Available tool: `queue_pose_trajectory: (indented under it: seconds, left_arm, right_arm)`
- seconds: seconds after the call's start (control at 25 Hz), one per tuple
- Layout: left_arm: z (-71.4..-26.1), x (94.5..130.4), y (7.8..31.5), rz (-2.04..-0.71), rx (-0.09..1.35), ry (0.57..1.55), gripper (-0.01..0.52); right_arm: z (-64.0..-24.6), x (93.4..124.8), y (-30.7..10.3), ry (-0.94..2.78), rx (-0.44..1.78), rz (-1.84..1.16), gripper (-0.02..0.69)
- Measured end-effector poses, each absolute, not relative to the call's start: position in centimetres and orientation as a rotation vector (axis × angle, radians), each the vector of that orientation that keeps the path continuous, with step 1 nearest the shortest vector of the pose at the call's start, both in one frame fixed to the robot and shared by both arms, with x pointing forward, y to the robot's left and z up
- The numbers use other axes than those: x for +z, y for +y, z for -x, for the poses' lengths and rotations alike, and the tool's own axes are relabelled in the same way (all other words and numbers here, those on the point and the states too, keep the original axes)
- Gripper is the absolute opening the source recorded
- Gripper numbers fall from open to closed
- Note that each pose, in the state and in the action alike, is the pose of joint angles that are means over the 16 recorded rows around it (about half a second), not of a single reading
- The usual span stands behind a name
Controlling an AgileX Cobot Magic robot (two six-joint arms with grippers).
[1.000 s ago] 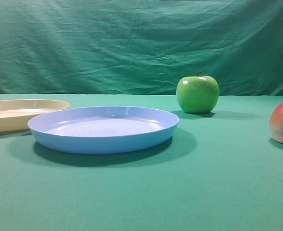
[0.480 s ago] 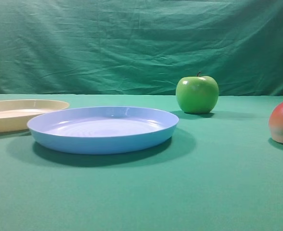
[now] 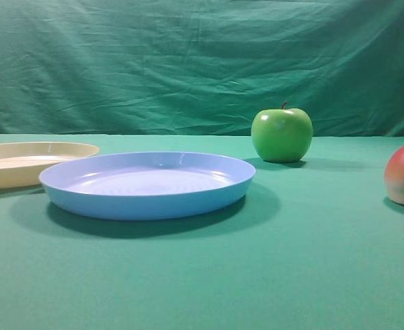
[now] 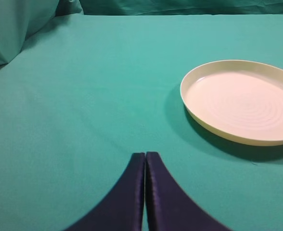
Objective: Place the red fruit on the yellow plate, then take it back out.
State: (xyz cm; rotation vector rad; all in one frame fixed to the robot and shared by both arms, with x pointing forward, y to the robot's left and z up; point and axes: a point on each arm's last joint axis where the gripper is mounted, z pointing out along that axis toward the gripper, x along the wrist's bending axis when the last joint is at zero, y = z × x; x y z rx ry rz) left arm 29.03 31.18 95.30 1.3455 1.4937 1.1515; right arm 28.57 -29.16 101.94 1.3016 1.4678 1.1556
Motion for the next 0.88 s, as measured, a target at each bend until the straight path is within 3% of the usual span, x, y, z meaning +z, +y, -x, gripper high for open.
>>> queue_pose_trajectory:
  seconds: [0.4, 0.88]
  left_arm:
    - [-29.0, 95.3, 31.2, -1.346, 1.152, 1.494, 0.000]
    - [-29.0, 95.3, 31.2, -1.346, 1.152, 1.494, 0.000]
  right_arm:
    - [-29.1, 96.2, -29.3, 1.440, 1.148, -1.336, 0.000]
    - [-29.1, 94.7, -29.3, 1.507, 1.087, -1.353, 0.000]
